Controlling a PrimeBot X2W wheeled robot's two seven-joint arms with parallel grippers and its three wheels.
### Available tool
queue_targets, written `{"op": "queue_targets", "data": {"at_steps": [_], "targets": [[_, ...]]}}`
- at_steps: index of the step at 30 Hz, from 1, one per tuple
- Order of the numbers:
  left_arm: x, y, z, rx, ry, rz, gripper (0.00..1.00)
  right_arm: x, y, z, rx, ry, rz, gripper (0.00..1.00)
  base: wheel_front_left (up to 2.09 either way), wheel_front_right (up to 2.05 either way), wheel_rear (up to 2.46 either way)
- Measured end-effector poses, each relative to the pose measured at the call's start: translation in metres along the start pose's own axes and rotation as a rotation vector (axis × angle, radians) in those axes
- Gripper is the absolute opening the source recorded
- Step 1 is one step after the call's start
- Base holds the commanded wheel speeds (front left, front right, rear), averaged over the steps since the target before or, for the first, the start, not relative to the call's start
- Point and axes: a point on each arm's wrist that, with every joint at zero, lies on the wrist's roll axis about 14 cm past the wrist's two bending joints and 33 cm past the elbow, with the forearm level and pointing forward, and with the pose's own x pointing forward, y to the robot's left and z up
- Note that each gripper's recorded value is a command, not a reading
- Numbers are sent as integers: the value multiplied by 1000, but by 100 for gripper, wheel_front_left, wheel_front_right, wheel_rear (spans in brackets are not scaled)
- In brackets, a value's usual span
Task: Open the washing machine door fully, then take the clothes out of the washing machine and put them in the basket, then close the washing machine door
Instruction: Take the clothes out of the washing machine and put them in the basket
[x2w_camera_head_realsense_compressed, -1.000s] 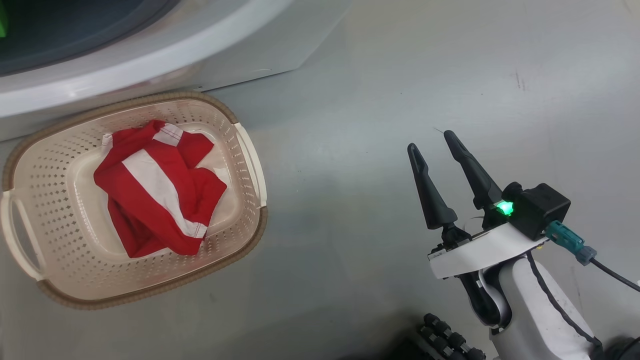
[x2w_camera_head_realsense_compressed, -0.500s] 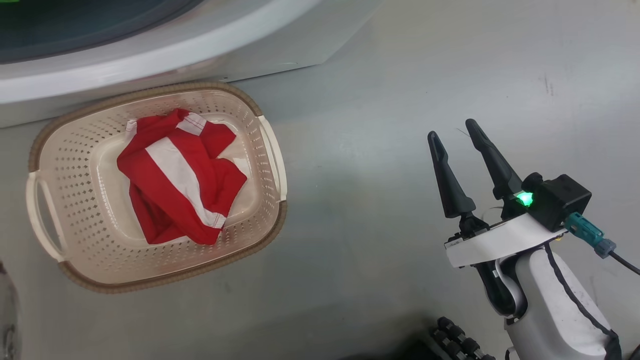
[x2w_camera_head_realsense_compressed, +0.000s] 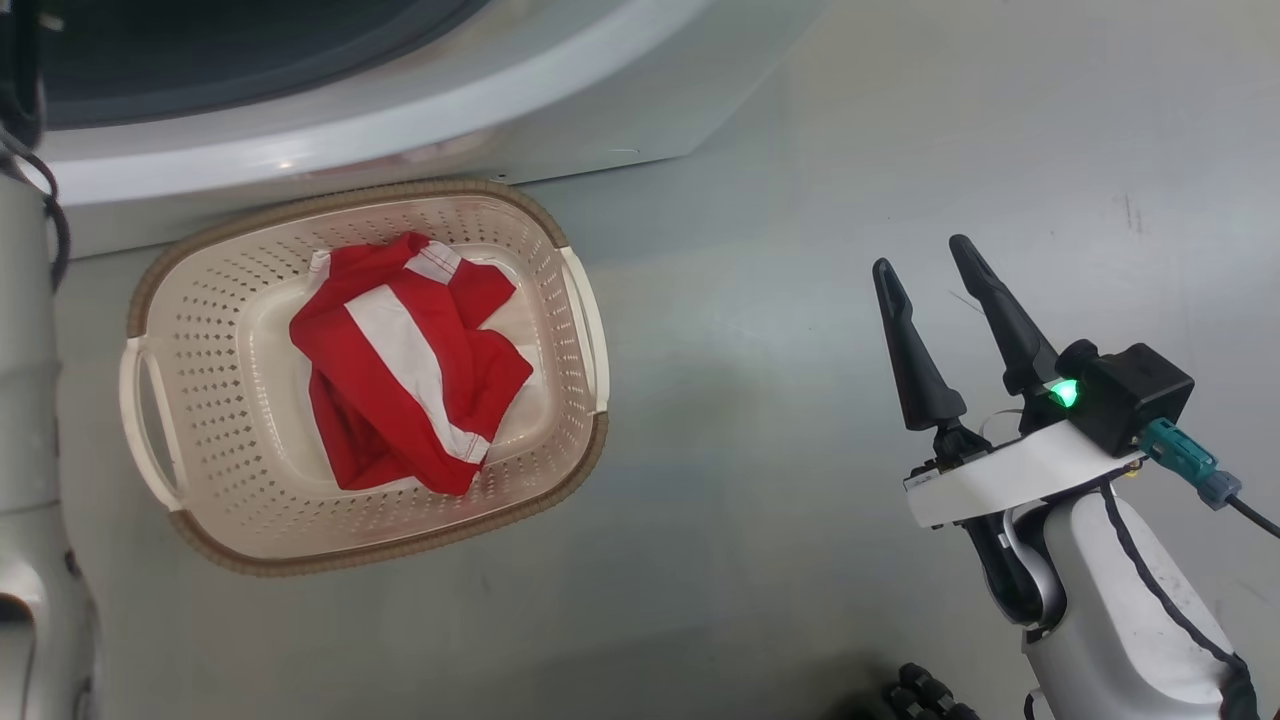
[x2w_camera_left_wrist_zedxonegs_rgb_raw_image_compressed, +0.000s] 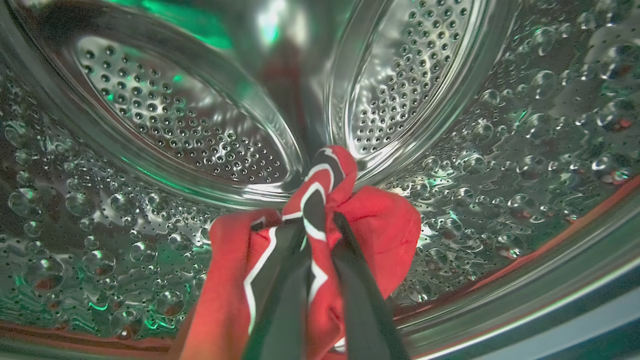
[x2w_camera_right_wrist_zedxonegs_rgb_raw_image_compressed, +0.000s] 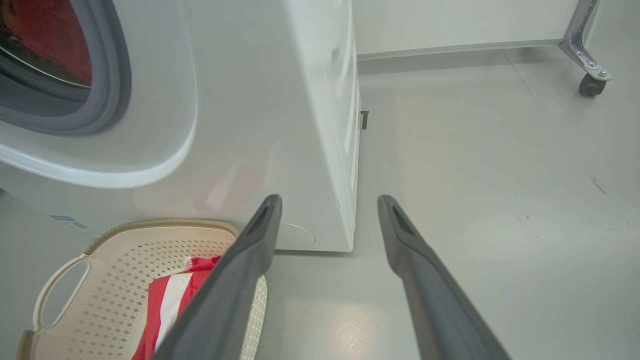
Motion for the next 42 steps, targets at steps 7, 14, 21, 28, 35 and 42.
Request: {"op": "queue_targets", "data": {"at_steps": [7, 14, 21, 28, 35, 42], "targets": [[-28, -7, 15, -8, -124, 3, 0, -2, 8, 11, -10, -27, 20, 100, 0, 0, 0], [-65, -6, 14, 31, -185, 42, 0, -12, 14, 17, -11, -36, 27, 100, 0, 0, 0], [-108, -10, 10, 29, -216, 74, 0, -31, 20, 24, -11, -50, 24, 100, 0, 0, 0], [-157, -33, 6, 52, -234, 53, 0, -53, 29, 33, -21, -74, 31, 100, 0, 0, 0], [-199, -46, 11, 75, -257, 46, 0, -72, 46, 37, -24, -95, 63, 100, 0, 0, 0], [-238, -56, 20, 76, -292, 43, 0, -94, 53, 42, -33, -121, 62, 100, 0, 0, 0]]}}
